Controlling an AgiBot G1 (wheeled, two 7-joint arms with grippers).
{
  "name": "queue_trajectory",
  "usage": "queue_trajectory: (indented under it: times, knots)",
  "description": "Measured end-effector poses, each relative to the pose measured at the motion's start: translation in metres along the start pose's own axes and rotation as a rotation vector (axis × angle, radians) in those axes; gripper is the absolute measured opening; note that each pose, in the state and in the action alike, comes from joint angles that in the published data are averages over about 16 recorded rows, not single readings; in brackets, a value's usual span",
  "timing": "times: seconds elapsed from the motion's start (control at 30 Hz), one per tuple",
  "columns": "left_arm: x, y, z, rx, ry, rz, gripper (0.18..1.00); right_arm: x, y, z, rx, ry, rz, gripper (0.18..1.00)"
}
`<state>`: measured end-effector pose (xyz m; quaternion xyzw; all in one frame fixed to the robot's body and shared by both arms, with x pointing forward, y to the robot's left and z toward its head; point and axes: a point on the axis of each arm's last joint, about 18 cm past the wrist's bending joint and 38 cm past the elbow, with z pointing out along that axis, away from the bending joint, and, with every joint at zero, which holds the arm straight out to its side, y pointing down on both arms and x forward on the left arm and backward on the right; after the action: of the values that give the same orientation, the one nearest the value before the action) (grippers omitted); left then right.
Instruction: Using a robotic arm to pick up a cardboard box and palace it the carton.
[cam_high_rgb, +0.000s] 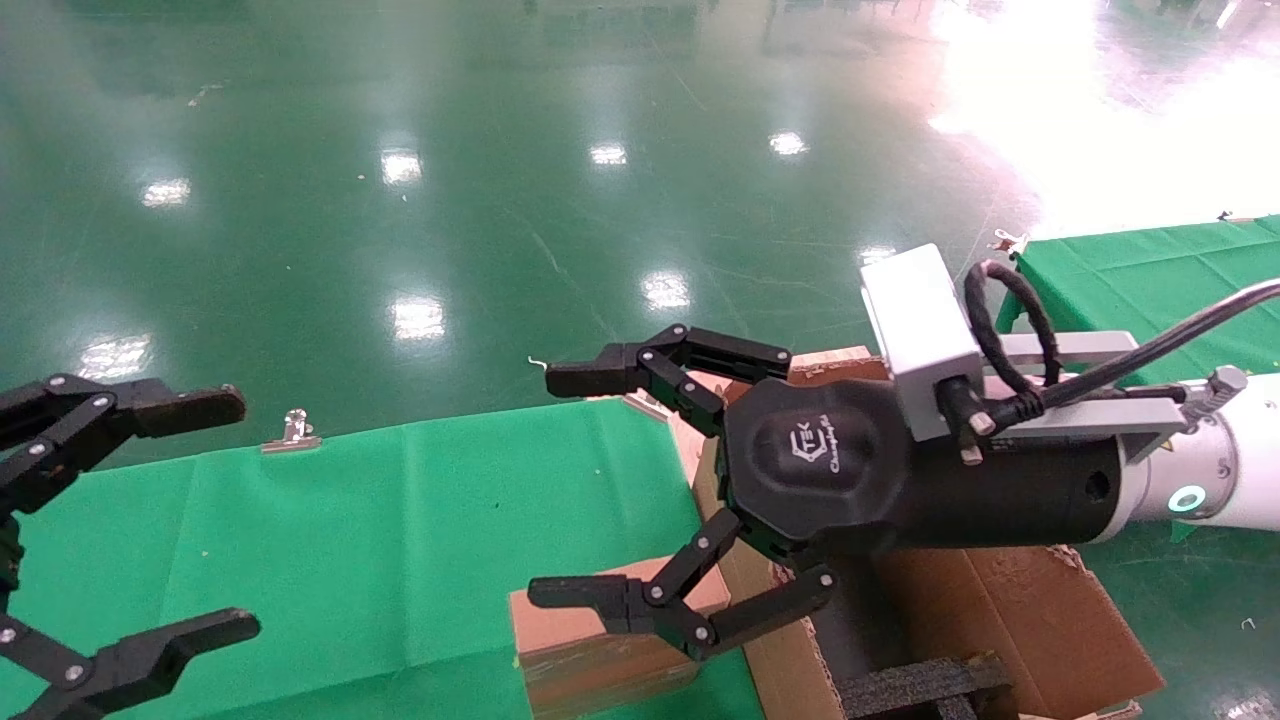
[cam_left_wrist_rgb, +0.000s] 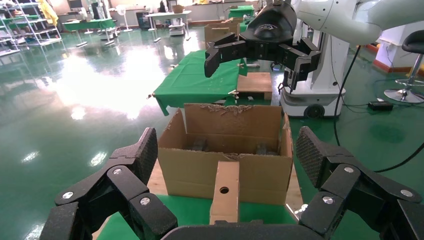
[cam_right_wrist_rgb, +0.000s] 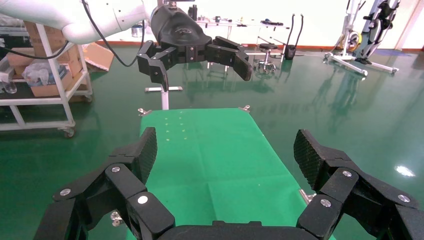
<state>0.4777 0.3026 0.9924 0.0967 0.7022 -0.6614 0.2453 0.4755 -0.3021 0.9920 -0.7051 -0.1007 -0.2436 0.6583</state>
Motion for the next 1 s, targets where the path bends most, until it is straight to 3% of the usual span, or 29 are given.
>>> queue_trajectory:
  times: [0.53, 0.73, 1.0]
  knots:
    - [0.0, 0.0, 0.0, 0.0, 0.0, 0.0, 0.966, 0.001, 0.006, 0.001, -0.048, -0.007, 0.009, 1.001]
    - [0.0, 0.0, 0.0, 0.0, 0.0, 0.0, 0.907, 0.008, 0.02, 0.007, -0.185, -0.029, 0.018, 1.001]
    - [0.0, 0.0, 0.0, 0.0, 0.0, 0.0, 0.765, 0.024, 0.048, 0.023, -0.46, -0.072, 0.022, 1.001]
